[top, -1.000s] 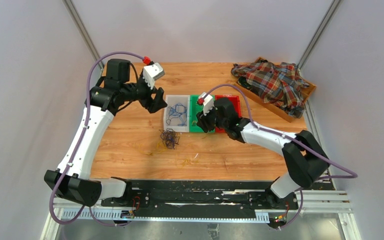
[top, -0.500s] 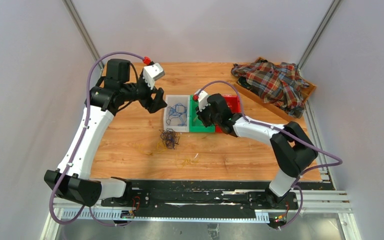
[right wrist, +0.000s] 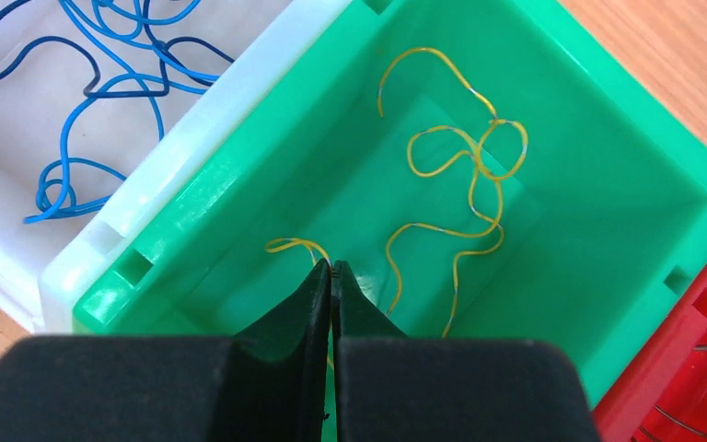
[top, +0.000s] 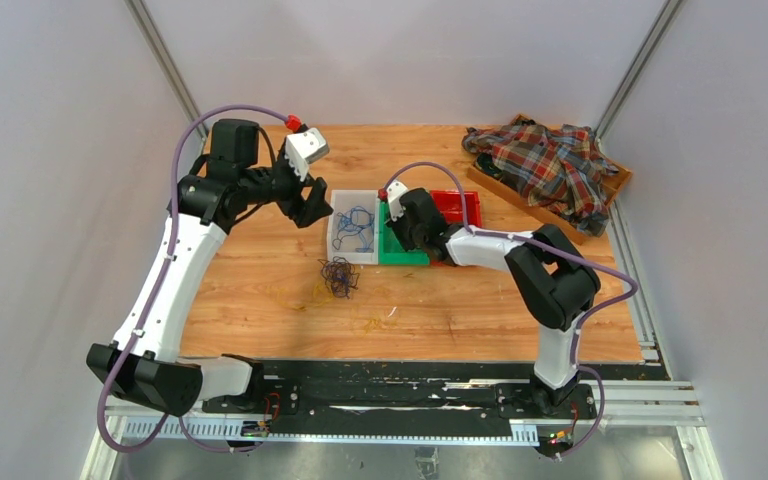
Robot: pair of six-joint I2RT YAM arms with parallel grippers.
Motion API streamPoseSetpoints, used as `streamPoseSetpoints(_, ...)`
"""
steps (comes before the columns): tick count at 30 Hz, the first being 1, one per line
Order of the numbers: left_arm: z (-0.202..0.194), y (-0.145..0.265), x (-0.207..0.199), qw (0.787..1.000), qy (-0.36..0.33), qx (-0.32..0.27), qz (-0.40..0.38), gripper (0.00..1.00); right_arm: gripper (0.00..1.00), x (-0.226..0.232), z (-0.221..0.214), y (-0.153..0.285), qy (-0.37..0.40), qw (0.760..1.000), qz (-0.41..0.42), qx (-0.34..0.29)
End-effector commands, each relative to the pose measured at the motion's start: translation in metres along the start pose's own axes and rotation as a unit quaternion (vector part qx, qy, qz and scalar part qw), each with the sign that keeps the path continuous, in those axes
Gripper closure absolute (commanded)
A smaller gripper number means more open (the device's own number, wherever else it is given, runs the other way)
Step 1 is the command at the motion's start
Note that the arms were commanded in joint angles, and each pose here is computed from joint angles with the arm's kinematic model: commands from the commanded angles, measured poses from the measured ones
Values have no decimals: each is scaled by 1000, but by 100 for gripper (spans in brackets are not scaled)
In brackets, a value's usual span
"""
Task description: Untangle the cables
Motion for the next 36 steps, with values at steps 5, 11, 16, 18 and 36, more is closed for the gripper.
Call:
streamPoseSetpoints(5, 0, 6, -1, 1000, -9, -6, 3, 25, 97, 6, 9, 5, 1, 1000, -17, -22)
streamPoseSetpoints(11, 0, 6, -3, 1000, -2, -10, -3, 25, 69, 4, 21, 31, -1, 998, -12, -59)
streamPoseSetpoints(16, 3, 8, -4, 1000, -2, -14, -2, 24, 58, 1, 31, 47, -6, 997, -10, -76)
streamPoseSetpoints(18, 3, 9, -5, 1000, -2, -15, -2, 25, 55, 1, 33, 50, -3, 997, -10, -77)
streamPoseSetpoints(36, -6, 9, -8, 1000, 1, -5, -4, 21, 37, 16, 44, 112, -6, 989, -2, -148)
Point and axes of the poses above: each gripper's point midway between its finger pads, its own y axis back along the fingers, its own x axis along the line the jaws close on, z = x × y, the point moved 10 cm from there along y, back along the fingers, and after that the axes turned 4 degrees about y, right-handed, at the moved point
